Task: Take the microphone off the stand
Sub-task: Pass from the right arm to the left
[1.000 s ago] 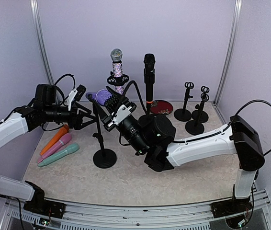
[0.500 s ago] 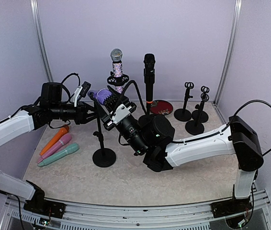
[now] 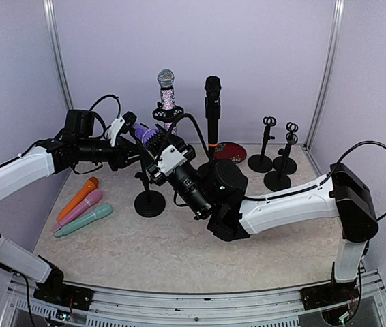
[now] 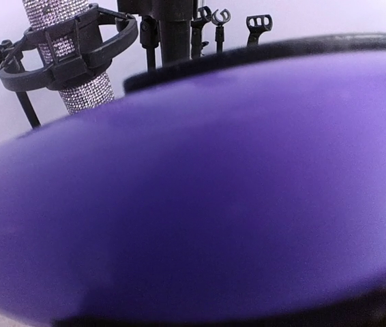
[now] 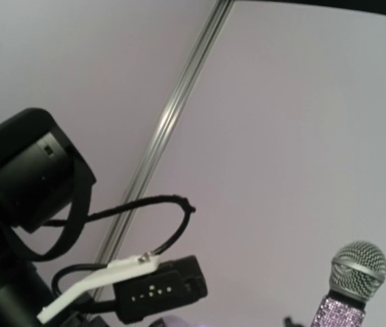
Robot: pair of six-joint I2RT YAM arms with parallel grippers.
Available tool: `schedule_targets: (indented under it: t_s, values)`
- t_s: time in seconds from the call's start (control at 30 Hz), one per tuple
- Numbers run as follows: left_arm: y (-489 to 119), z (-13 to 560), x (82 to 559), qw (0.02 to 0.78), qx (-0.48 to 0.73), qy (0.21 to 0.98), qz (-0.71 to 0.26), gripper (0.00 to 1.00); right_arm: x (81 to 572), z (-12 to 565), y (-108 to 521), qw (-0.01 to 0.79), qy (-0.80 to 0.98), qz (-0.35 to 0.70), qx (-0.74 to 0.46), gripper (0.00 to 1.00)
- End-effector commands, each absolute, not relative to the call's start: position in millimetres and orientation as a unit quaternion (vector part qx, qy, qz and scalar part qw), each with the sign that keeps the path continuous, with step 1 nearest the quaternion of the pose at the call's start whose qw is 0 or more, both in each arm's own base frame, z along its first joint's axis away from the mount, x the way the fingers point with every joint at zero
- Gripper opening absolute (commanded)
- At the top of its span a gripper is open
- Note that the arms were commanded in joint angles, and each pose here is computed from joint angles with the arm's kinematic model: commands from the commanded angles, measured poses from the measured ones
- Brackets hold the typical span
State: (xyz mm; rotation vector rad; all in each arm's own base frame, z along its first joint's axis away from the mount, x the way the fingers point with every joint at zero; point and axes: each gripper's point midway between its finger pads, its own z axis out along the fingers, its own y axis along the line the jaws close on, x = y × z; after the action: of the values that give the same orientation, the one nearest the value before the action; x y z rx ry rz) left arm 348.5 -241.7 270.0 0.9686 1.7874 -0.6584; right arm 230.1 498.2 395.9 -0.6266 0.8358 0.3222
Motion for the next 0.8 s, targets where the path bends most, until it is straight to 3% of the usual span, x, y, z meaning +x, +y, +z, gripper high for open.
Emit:
schedule_targets:
  t_s: [0.0,0.23,0.3,0.4,0.53,0.67,0.77]
  values:
    - [-225,279,372,0.535,0.401,0.719,-0.191,0.0,208,430,484,0.849,0.402,0.214,-0.268,0.0]
    - [-219,263,369,0.53,0.403,0.726,-0.172,0.02,226,427,488,0.807,0.478,0.186,-0.292,0.0]
    - [-219,265,368,0.53,0.401,0.726,-0.176,0.13,231,422,492,0.792,0.496,0.182,-0.304,0.0]
    - [-223,268,364,0.526,0.398,0.726,-0.197,0.39,231,413,494,0.782,0.506,0.179,-0.316,0.0]
    - [-229,278,355,0.52,0.38,0.725,-0.244,0.58,231,409,497,0.778,0.51,0.185,-0.319,0.0]
    - [-233,290,353,0.517,0.354,0.728,-0.28,0.62,231,414,502,0.779,0.505,0.192,-0.318,0.0]
    - [-234,296,354,0.515,0.337,0.729,-0.299,0.58,231,416,505,0.78,0.502,0.194,-0.318,0.0]
